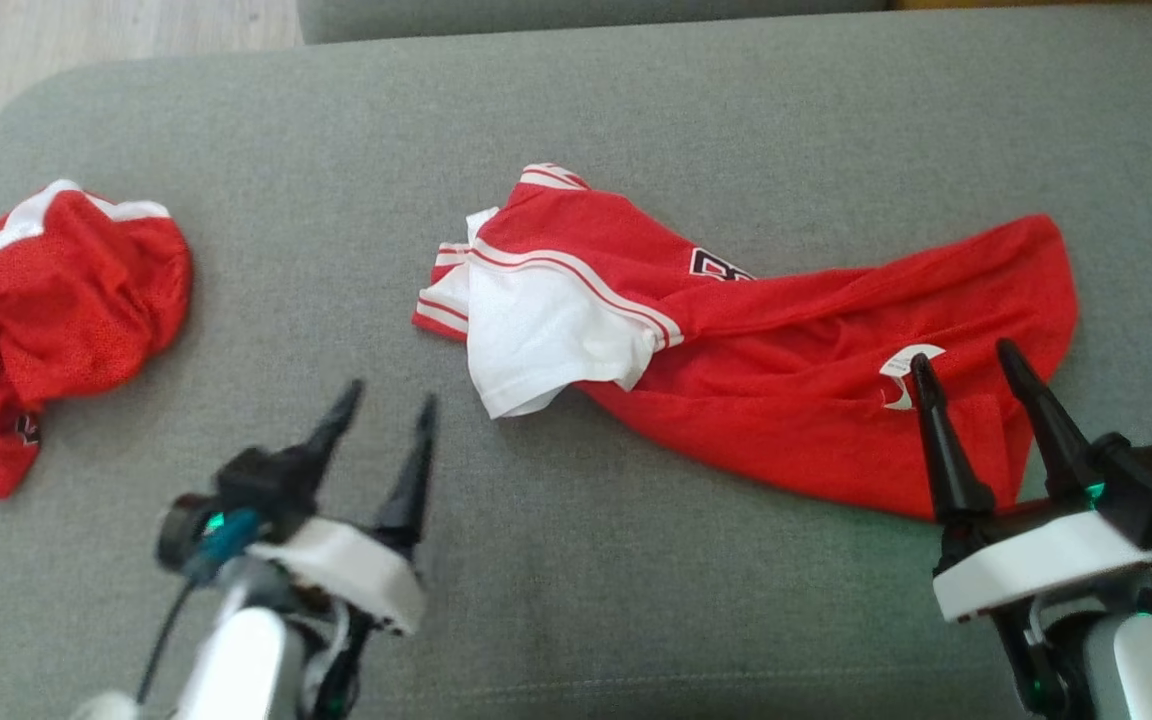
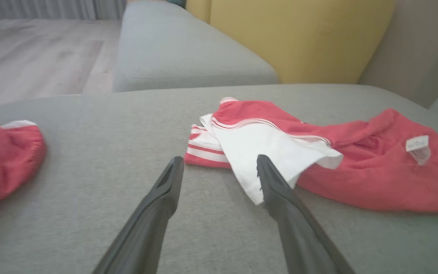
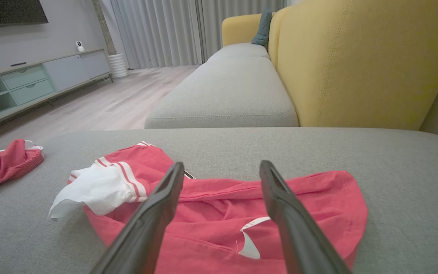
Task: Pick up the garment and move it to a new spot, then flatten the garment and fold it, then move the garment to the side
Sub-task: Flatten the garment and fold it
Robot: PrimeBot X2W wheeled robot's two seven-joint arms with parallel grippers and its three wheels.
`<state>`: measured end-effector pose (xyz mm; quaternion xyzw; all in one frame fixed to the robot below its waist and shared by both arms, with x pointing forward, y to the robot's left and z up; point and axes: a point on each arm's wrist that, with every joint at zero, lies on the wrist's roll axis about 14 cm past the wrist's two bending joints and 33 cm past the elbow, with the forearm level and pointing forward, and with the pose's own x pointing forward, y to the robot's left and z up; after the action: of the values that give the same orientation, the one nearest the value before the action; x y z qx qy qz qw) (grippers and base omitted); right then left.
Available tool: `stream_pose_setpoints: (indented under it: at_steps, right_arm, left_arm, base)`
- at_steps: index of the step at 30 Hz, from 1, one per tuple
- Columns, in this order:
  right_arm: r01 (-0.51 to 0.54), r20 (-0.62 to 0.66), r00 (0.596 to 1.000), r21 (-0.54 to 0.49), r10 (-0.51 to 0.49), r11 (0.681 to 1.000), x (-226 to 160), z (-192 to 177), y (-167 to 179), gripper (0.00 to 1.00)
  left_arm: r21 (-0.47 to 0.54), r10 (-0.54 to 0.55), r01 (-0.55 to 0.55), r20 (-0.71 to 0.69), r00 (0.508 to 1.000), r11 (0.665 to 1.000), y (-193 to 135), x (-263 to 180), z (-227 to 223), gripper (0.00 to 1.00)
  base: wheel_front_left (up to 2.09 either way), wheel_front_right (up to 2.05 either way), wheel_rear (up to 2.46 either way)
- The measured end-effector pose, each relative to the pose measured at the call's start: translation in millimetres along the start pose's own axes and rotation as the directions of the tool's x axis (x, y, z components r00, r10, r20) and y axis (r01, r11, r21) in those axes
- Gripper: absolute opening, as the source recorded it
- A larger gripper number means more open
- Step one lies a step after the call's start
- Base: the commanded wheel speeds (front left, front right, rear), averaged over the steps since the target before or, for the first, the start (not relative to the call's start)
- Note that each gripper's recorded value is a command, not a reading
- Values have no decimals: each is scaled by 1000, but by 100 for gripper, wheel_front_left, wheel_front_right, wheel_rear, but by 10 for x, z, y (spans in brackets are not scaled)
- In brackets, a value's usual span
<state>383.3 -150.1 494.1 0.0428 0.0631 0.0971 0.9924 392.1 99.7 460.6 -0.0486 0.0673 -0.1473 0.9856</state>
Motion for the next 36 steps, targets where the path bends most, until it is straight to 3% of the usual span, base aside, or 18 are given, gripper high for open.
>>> stream_pose_setpoints:
  at_steps: [5, 12, 26, 29, 36]
  right_arm:
    - [2, -15, 1000, 4, -2, 1000, 66, -47, -18, 100]
    - [16, -31, 999, 10, -16, 1000, 137, -110, -69, 100]
    - [42, -46, 998, 21, -41, 999, 134, -187, -136, 100]
    - [43, -44, 998, 23, -42, 999, 138, -182, -140, 100]
    - [54, -27, 998, 24, -54, 998, 144, -124, -183, 100]
  left_arm:
    - [2, -111, 112, -122, 986, 994, -302, 136, -243, 100]
    - [-19, -181, 181, -223, 958, 983, -481, 289, -467, 100]
    - [-24, -187, 188, -276, 943, 982, -485, 412, -625, 100]
    - [-34, -188, 185, -270, 944, 982, -484, 430, -618, 0]
    - [-22, -180, 179, -216, 960, 984, -465, 476, -506, 0]
  base:
    - [0, 0, 0]
    - [0, 0, 0]
    - [0, 0, 0]
    - [0, 0, 0]
    - [0, 0, 0]
